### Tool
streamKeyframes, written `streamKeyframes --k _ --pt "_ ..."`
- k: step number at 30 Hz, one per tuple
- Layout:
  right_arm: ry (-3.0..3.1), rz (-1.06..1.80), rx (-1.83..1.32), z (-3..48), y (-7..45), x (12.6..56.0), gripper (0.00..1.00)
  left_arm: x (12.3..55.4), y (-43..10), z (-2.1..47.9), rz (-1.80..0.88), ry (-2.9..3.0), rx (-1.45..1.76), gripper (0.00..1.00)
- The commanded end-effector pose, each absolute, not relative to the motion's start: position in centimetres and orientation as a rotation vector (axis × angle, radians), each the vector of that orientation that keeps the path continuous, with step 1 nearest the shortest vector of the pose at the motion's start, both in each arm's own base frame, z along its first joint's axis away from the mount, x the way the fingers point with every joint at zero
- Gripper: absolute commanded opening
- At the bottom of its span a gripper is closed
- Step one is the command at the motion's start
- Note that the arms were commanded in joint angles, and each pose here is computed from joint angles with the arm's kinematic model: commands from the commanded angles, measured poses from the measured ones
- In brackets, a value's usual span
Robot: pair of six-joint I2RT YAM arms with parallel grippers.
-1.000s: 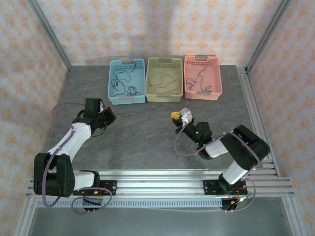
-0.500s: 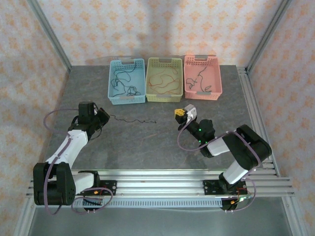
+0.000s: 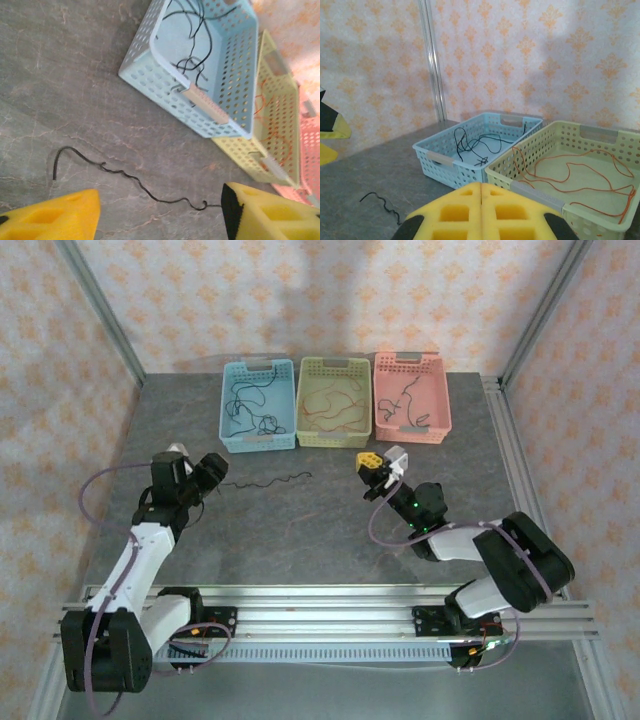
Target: Untangle the cables
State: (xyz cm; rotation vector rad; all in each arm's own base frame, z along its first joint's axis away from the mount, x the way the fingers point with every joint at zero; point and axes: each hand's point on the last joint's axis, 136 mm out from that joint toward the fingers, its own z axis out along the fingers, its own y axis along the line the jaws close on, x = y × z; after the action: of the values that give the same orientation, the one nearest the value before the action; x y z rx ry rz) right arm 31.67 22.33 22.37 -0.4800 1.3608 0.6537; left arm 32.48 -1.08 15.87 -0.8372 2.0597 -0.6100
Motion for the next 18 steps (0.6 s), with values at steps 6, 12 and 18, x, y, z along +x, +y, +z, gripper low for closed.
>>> streamKeyframes --k 6,12,18 --pt "1.412 0.689 -0.464 24.0 23.0 32.3 0.00 32.0 -0.5 15.2 -0.558 2.050 -0.846 0.68" --pt "1.747 0.800 -0.497 19.2 26.7 35.3 0.23 32.1 -0.3 15.1 -0.538 2.063 -0.849 0.68" --pt "2.028 0.793 -0.619 11.7 30.7 37.0 0.46 31.8 0.0 14.6 -0.506 2.061 -0.861 0.68"
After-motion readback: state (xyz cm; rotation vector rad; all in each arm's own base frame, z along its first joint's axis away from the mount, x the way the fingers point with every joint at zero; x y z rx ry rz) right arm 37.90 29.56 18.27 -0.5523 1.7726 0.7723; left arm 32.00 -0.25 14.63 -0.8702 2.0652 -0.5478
